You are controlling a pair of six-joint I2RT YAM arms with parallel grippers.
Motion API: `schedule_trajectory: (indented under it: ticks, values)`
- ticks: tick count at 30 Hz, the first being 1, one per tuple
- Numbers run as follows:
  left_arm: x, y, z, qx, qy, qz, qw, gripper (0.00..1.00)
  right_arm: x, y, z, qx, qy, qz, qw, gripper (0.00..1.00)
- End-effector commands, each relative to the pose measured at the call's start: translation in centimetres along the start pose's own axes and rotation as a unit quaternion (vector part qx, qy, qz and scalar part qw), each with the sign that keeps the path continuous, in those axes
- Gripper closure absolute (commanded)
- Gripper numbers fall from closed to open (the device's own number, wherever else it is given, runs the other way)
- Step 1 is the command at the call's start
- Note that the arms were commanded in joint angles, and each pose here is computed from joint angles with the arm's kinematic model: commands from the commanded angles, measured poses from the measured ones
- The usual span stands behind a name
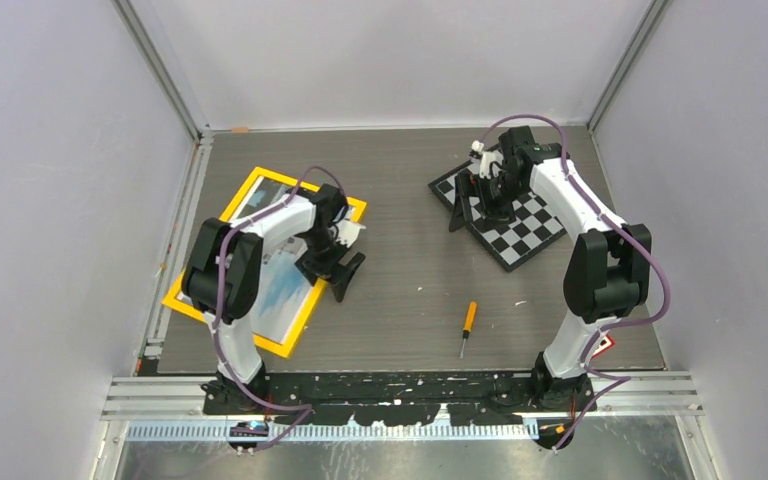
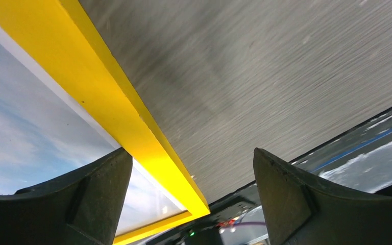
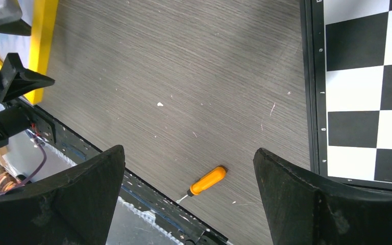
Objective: Take the photo out of the frame
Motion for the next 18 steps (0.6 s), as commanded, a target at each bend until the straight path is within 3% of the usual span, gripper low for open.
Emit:
schedule_trajectory:
  ticks: [1, 5, 8, 12, 18]
  values:
    - [-0.5, -2.3, 5.7, -0.045, -0.085, -0.075, 0.993, 0.11, -1.7, 1.4, 0.0, 0.013, -0.015, 0.009, 1.000, 0.00]
    - [-1.4, -3.5, 9.2, -0.044, -0.129, -0.113, 0.984, 0.10, -1.6, 1.8, 0.0, 0.026, -0.017, 0.024, 0.999, 0.00]
    - [-2.4, -3.2, 9.7, -0.013, -0.131, -0.096, 0.987, 0.08, -1.3, 2.0, 0.3, 0.037, -0.016, 0.033, 0.999, 0.00]
    - [-4.5, -1.1, 7.0, 0.051, -0.122, -0.041, 0.990, 0.05, -0.7, 2.5, 0.9, 0.055, -0.020, 0.052, 0.997, 0.00]
    - [-6.3, 1.3, -0.6, 0.156, -0.067, 0.000, 0.986, 0.05, 0.3, 3.7, 1.0, 0.058, -0.017, 0.073, 0.995, 0.00]
Point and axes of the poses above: each gripper's point midway between its finger pads, its own x axis out along the fingers, its own y axis along the line the jaws close on, z = x × y, the point moved 4 cm from there along -x, back along the fingers, and after that the axes turned 1 degree about x, right-handed, at the moved point
